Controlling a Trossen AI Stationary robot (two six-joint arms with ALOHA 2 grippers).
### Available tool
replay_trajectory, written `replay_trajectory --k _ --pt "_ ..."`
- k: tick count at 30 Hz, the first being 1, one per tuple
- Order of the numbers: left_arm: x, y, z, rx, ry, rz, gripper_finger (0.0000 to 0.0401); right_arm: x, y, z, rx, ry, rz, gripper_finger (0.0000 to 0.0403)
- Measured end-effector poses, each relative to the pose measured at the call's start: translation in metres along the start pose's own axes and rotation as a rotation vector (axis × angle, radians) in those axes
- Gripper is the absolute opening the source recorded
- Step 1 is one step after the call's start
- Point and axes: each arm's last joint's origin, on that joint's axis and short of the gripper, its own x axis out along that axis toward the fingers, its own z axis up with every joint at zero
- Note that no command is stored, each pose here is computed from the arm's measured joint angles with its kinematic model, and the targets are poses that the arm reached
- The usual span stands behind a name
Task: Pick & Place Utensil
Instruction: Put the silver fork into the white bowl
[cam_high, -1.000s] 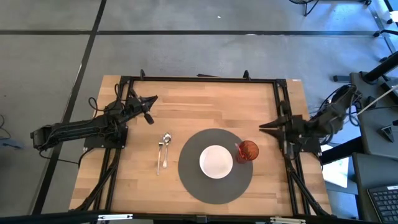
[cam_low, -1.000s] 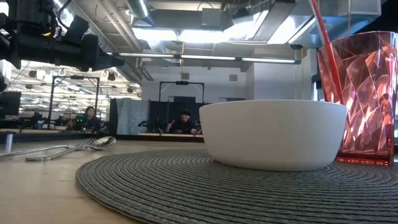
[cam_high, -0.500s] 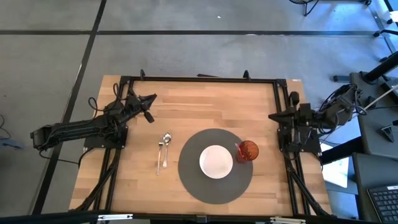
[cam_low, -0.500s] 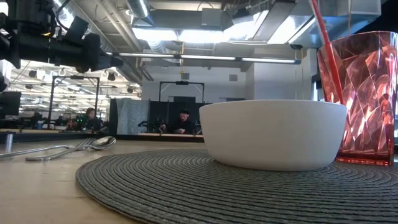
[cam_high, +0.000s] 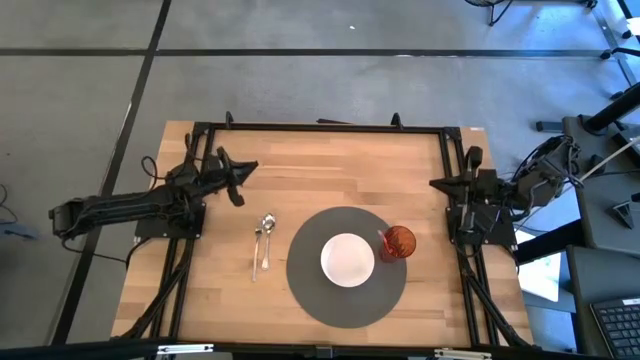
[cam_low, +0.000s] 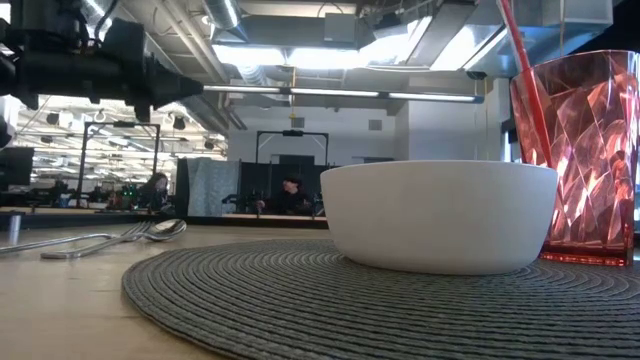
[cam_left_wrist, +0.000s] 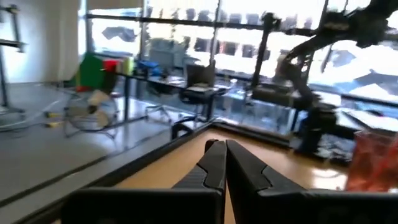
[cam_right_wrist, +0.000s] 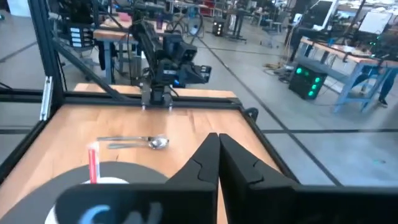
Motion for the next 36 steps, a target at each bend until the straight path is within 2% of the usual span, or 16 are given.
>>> replay_trajectory --k 3,12,19,22,24,26,29,31,36 --pt "0.001 -0.007 -0.006 -0.007 0.055 -0.034 0.0001 -0.004 -0.004 -0.003 0.011 0.014 0.028 0.0004" --pt "0.003 -0.024 -0.026 -0.019 0.172 0.084 0.0001 -0.025 -0.031 -0.014 0.045 0.005 0.077 0.0003" --pt "0.002 -0.028 -0.029 0.0 0.177 0.152 0.0002 -0.042 -0.053 -0.025 0.134 -0.022 0.095 0.0003" --pt "0.004 -0.032 -0.028 0.031 0.195 0.123 0.0001 -0.046 -0.058 -0.03 0.148 -0.008 0.119 0.0003" --pt "0.004 -0.036 -0.032 0.113 0.247 0.109 0.0002 -0.046 -0.059 -0.032 0.139 -0.002 0.11 0.0003" --pt "0.001 -0.038 -0.036 0.209 0.288 0.16 0.0002 -0.046 -0.059 -0.032 0.139 0.006 0.121 0.0002" --pt "-0.001 -0.04 -0.036 0.263 0.266 0.272 0.0001 -0.046 -0.056 -0.031 0.141 0.004 0.185 0.0002" --pt "-0.001 -0.043 -0.031 0.264 0.221 0.291 0.0001 -0.045 -0.054 -0.028 0.13 -0.016 0.194 0.0002" --pt "0.0 -0.053 -0.017 0.165 0.099 0.18 0.0003 -0.042 -0.049 -0.017 0.091 -0.128 0.217 0.0002"
